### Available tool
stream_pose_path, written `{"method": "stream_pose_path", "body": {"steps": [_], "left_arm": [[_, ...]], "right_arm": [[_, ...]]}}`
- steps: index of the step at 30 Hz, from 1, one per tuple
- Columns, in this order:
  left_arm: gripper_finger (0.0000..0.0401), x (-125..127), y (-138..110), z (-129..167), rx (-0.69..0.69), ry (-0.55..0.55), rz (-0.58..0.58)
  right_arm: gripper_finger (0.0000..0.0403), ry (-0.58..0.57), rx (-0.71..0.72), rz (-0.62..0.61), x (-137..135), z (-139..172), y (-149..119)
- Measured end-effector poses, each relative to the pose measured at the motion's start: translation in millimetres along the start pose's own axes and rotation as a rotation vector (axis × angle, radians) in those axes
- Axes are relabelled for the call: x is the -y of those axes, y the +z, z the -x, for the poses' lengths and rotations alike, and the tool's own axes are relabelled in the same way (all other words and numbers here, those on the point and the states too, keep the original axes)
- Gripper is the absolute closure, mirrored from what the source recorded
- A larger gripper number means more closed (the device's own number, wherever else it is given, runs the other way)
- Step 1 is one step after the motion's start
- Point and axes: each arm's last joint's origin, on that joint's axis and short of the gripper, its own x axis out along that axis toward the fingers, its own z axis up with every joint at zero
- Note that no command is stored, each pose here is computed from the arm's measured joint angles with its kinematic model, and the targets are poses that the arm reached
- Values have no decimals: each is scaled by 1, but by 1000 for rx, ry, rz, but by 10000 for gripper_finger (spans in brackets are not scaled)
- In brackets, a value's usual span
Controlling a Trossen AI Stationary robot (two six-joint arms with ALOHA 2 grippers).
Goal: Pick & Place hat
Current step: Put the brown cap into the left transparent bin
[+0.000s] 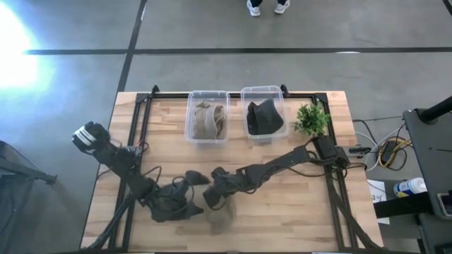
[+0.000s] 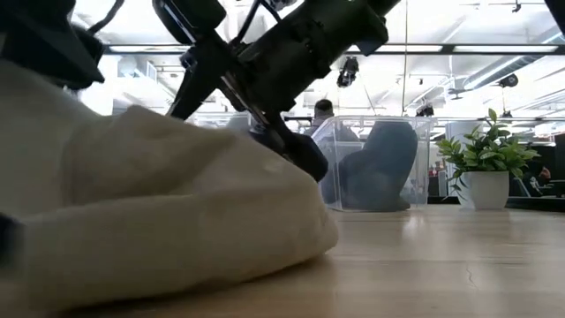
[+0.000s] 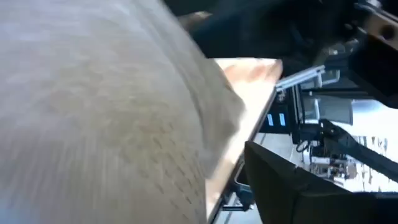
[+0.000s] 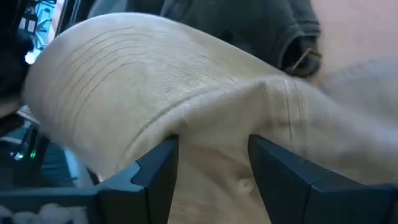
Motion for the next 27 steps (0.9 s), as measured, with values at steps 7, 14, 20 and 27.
{"method": "stream_pose_path", "body": {"steps": [7, 14, 20, 27], "left_arm": [[367, 17, 10, 16, 29, 120, -129], [389, 48, 25, 49, 20, 233, -377], [390, 103, 26, 73, -105, 154, -902], [389, 138, 23, 72, -320, 225, -1511]], "right_arm": [[211, 10, -12, 92, -15, 12, 1], [211, -7, -24, 231, -32, 56, 7], [211, 43, 19, 666, -55, 127, 18], [211, 69, 206, 1066, -71, 189, 35]]}}
